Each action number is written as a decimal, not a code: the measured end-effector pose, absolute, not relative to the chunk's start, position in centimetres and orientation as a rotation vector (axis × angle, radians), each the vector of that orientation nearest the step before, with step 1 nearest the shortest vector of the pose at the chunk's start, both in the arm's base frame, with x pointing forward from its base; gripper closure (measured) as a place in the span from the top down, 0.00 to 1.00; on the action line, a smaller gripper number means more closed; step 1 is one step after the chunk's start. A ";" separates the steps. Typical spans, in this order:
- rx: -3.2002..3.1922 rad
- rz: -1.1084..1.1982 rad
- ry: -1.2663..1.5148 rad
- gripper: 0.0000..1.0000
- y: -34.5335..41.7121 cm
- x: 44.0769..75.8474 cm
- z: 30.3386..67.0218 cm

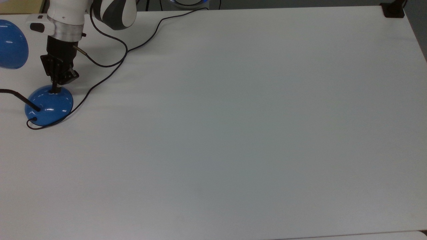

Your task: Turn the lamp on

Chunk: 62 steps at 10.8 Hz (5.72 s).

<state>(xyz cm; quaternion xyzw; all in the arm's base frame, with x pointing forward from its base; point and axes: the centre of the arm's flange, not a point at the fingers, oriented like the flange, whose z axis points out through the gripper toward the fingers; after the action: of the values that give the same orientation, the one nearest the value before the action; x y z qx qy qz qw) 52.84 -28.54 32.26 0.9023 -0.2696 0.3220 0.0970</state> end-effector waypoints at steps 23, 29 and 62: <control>2.642 0.947 -0.830 0.01 -31.0 53.1 31.5; 2.642 0.948 -0.830 0.01 -31.0 53.3 31.9; 2.754 0.635 -0.750 0.01 -32.7 58.7 32.7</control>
<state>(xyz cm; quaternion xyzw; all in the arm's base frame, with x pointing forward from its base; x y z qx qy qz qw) 58.71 -32.65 32.75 0.9362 -0.2550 0.2160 0.1087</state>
